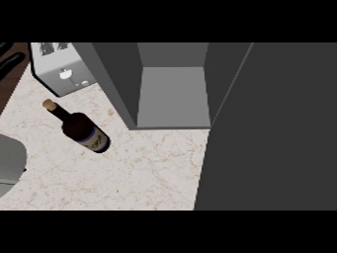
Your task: Pick up the wine, place it into the cabinet and close the cabinet
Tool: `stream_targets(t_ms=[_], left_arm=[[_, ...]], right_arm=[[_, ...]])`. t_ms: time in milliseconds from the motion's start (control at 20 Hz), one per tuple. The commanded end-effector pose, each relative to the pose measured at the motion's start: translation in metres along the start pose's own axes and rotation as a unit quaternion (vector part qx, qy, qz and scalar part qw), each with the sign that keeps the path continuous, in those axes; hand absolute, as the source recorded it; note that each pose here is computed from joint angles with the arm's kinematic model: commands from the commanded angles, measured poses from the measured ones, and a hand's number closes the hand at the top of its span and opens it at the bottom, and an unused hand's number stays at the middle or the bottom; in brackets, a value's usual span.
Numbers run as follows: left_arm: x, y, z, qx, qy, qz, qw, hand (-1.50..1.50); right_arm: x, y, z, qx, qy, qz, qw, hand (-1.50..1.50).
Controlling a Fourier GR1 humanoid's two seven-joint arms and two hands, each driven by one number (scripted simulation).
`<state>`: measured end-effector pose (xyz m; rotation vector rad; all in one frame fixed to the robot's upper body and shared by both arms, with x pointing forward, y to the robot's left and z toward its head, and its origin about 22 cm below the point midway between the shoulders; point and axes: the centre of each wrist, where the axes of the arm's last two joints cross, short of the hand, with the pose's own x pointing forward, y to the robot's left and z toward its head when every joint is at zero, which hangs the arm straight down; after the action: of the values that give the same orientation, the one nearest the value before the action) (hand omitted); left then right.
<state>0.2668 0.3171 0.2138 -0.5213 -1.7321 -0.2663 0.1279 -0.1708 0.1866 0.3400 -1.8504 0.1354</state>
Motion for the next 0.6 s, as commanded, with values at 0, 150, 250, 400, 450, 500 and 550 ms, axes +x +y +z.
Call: stream_targets(t_ms=[0, 150, 250, 400, 450, 500, 550], left_arm=[[-0.018, 0.011, 0.001, 0.003, 0.008, -0.008, 0.9999, -1.5], [-0.038, 0.013, -0.006, 0.014, 0.018, -0.001, 0.9997, -1.5], [-0.03, 0.009, -0.006, 0.013, 0.011, -0.005, 0.9998, -1.5], [-0.063, 0.01, -0.007, 0.015, 0.032, -0.006, 0.9994, -1.5], [-0.058, 0.022, -0.007, 0.008, 0.014, -0.009, 0.9998, -1.5], [-0.061, 0.02, -0.011, 0.021, 0.025, -0.011, 0.9994, -1.5], [-0.067, 0.036, 0.007, 0.021, 0.022, -0.012, 0.9995, -1.5]], right_arm=[[0.036, 0.003, 0.027, -0.024, -0.042, 0.019, 0.999, -1.5], [0.04, 0.001, 0.032, -0.014, -0.04, 0.023, 0.999, -1.5], [0.036, 0.005, 0.028, -0.021, -0.039, 0.023, 0.999, -1.5], [0.037, -0.001, 0.033, -0.014, -0.038, 0.027, 0.999, -1.5], [0.031, 0.001, 0.025, -0.013, -0.041, 0.035, 0.998, -1.5], [0.046, -0.003, 0.035, -0.008, -0.039, 0.025, 0.999, -1.5], [0.036, 0.001, 0.026, -0.023, -0.045, 0.031, 0.998, -1.5]])
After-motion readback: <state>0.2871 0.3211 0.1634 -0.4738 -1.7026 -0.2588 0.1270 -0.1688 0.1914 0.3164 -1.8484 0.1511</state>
